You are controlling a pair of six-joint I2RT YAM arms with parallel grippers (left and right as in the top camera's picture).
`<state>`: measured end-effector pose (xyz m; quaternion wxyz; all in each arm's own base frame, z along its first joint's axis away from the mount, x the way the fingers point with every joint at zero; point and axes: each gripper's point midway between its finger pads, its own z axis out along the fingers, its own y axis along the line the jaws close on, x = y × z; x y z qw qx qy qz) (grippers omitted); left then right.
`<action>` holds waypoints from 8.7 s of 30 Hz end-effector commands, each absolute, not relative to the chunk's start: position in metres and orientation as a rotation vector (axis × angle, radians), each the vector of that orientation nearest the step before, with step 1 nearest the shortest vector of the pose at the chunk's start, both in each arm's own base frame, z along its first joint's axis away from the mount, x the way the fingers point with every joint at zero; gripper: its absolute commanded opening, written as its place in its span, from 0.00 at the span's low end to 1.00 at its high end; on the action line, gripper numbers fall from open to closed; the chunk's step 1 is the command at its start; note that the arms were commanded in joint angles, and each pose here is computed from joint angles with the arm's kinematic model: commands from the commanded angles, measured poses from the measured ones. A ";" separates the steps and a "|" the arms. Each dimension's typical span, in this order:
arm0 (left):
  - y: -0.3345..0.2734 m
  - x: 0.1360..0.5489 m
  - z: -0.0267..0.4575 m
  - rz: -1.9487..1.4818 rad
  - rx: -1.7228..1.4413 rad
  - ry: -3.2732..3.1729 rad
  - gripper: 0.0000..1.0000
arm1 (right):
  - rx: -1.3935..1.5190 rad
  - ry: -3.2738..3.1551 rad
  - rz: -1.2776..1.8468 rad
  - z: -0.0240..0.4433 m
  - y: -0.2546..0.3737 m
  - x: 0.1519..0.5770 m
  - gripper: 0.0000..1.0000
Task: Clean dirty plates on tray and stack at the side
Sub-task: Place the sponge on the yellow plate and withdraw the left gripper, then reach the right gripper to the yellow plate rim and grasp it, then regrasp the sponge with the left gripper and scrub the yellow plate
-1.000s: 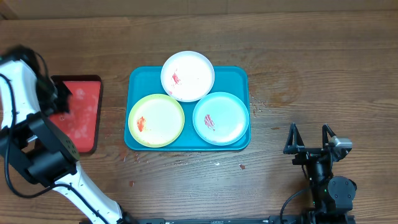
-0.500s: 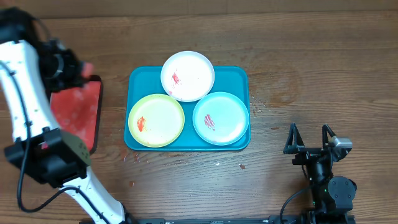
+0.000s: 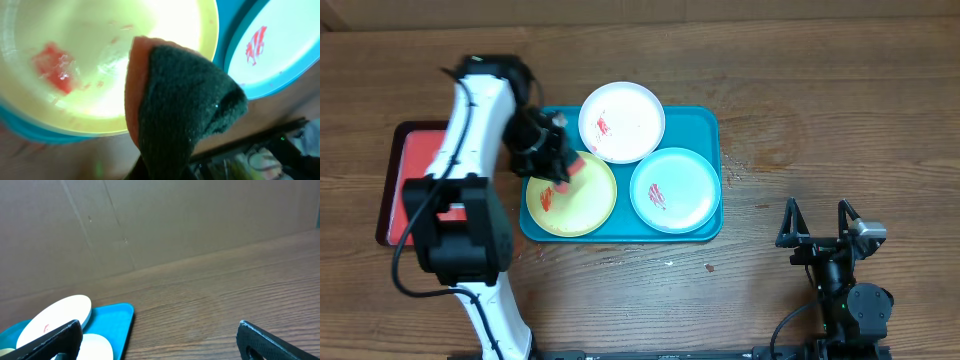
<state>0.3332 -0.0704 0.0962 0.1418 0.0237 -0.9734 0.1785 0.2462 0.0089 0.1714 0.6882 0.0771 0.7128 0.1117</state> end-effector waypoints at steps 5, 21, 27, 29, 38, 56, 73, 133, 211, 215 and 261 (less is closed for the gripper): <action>-0.068 0.322 0.035 0.285 0.324 -2.808 0.04 | 0.170 1.589 0.239 0.170 0.008 0.246 1.00; -0.064 0.361 0.094 0.395 0.296 -2.922 0.97 | 0.170 1.589 0.239 0.170 0.008 0.246 1.00; -0.010 0.393 0.175 0.216 0.467 -3.155 0.98 | 0.170 1.589 0.239 0.170 0.008 0.246 1.00; 0.017 0.392 0.193 0.102 0.584 -3.200 1.00 | 0.170 1.589 0.239 0.170 0.008 0.246 1.00; 0.083 0.366 0.197 -0.005 0.895 -3.095 1.00 | 0.173 1.589 0.236 0.170 0.007 0.246 1.00; 0.074 0.366 0.181 0.129 0.897 -3.046 1.00 | -0.006 1.000 0.773 0.398 0.058 0.167 1.00; 0.072 0.358 0.180 0.125 0.887 -3.018 1.00 | -0.401 2.184 1.468 0.382 0.180 0.282 0.93; 0.066 0.348 0.164 0.119 0.860 -2.961 0.64 | 0.114 2.937 0.426 0.002 0.356 0.316 0.27; 0.035 0.332 0.009 -0.411 0.510 -3.050 0.04 | 0.133 2.986 0.487 0.001 0.356 0.314 0.09; 0.030 0.340 0.015 -0.372 0.518 -3.069 0.04 | 0.132 2.986 0.487 0.001 0.356 0.313 0.09; -0.081 0.362 0.016 0.559 0.533 -3.030 0.05 | 0.129 2.968 0.510 0.002 0.359 0.317 0.09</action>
